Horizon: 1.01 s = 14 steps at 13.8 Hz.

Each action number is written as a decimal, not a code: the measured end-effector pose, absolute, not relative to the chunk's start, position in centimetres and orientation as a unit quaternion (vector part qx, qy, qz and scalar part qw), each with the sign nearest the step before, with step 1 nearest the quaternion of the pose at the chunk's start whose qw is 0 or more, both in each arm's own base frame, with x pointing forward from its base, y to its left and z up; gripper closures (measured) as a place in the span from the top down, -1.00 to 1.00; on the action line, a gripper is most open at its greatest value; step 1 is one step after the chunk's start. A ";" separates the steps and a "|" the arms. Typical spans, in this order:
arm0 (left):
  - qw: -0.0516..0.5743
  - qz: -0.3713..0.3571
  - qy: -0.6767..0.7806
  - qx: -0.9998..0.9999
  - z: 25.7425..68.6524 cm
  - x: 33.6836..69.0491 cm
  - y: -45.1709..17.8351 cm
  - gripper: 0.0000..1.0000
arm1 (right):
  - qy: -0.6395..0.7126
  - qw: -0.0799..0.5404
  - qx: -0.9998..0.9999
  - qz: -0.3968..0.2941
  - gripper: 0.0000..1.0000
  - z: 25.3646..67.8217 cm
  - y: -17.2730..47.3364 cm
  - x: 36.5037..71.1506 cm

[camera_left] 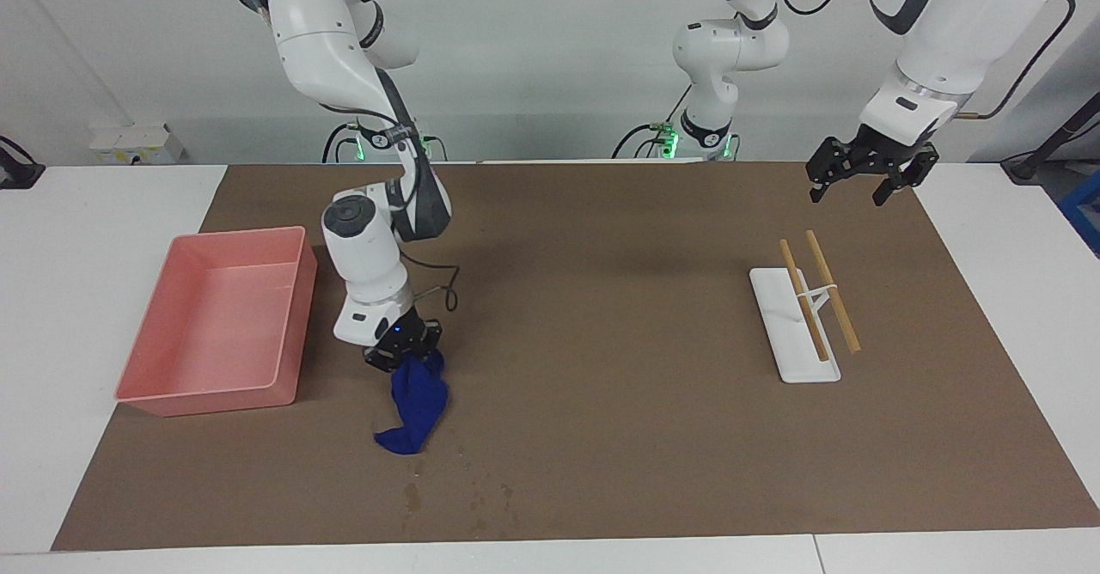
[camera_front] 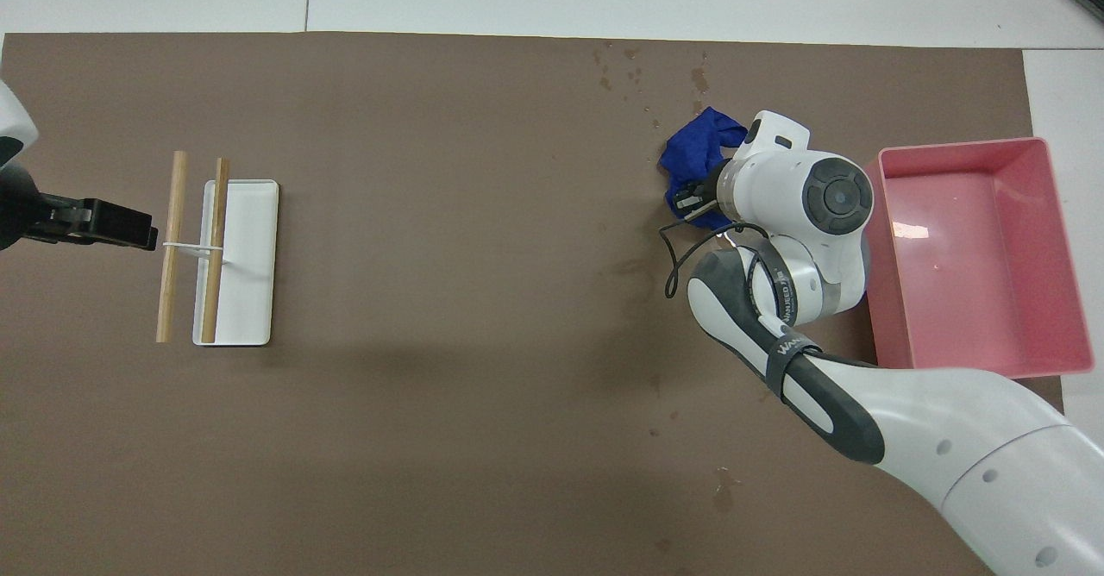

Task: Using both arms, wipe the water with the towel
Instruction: 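Wipe the towel across the table toward the pink bin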

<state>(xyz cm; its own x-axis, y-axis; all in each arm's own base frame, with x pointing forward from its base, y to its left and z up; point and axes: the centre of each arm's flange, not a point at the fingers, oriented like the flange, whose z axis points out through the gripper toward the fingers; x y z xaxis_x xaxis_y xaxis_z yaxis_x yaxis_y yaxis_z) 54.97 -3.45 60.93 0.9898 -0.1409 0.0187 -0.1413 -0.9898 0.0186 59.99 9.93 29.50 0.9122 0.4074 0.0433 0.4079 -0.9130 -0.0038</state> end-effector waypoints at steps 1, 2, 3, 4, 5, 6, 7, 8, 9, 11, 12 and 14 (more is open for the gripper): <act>0.010 0.009 -0.071 0.997 60.9 55.0 -3.5 1.00 | -0.206 0.005 -0.978 0.043 -0.62 29.5 8.3 57.8; 0.010 0.009 -0.071 0.997 60.9 55.0 -3.5 1.00 | -0.204 0.005 -0.975 0.090 -0.62 29.4 7.3 56.0; 0.010 0.009 -0.071 0.997 60.9 55.0 -3.5 1.00 | -0.203 0.006 -0.973 0.107 -0.62 29.3 7.0 55.3; 0.010 0.009 -0.071 0.997 60.9 55.0 -3.5 1.00 | -0.203 0.006 -0.973 0.112 -0.62 29.2 7.0 55.0; 0.010 0.009 -0.071 0.997 60.9 55.0 -3.5 1.00 | -0.203 0.006 -0.972 0.115 -0.62 29.2 7.0 54.9; 0.010 0.009 -0.071 0.997 60.9 55.0 -3.5 1.00 | -0.203 0.006 -0.972 0.116 -0.62 29.2 7.0 54.9; 0.010 0.009 -0.071 0.997 60.9 55.0 -3.5 1.00 | -0.203 0.006 -0.972 0.121 -0.62 29.2 7.0 54.8; 0.010 0.009 -0.071 0.997 60.9 55.0 -3.5 1.00 | -0.203 0.006 -0.971 0.129 -0.62 29.2 7.0 54.6; 0.010 0.009 -0.071 0.997 60.9 55.0 -3.5 1.00 | -0.203 0.006 -0.969 0.139 -0.62 29.3 7.0 54.3; 0.010 0.009 -0.071 0.997 60.9 55.0 -3.5 1.00 | -0.202 0.006 -0.966 0.164 -0.62 30.2 6.9 53.9; 0.010 0.009 -0.071 0.997 60.9 55.0 -3.5 1.00 | -0.201 0.006 -0.964 0.174 -0.62 31.4 6.9 53.9; 0.010 0.009 -0.071 0.997 60.9 55.0 -3.5 1.00 | -0.199 0.003 -0.962 0.187 -0.62 34.8 6.7 54.1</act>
<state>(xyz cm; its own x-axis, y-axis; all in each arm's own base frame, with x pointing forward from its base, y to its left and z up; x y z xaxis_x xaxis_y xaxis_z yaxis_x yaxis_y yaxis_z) 54.97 -3.46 60.93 0.9898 -0.1409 0.0186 -0.1413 -0.9898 0.0187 54.05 6.73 34.78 0.8514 0.3832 -0.3580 0.3808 -0.9212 -0.0804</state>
